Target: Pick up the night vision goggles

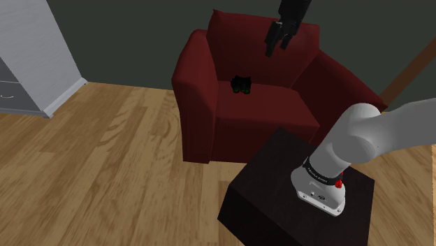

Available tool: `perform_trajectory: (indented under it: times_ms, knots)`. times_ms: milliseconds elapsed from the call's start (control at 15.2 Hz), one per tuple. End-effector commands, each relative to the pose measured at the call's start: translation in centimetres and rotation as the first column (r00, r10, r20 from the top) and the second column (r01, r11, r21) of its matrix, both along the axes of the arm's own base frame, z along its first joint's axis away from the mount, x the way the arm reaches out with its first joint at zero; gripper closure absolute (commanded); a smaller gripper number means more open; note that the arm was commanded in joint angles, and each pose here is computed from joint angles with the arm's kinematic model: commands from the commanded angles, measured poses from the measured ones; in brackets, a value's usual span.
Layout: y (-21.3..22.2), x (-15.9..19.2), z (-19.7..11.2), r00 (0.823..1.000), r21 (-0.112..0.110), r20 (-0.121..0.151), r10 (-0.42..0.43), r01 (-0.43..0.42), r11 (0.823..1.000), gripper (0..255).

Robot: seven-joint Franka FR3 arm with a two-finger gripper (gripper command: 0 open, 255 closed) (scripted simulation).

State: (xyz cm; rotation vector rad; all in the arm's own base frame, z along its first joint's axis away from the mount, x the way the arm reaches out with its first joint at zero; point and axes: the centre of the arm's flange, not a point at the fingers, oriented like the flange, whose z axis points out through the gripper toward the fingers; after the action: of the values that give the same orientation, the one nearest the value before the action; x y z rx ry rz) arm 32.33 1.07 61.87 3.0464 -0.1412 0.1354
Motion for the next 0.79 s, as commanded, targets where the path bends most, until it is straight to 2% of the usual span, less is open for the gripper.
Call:
perform_trajectory:
  times_ms: [0,726]
  knots:
    - [0.0,0.0,0.0,1.0,0.0,0.0,0.0,0.0,1.0,0]
    - [-11.0,6.8,-7.8,0.991,0.032,-0.026,0.13,-0.129,0.991,0]
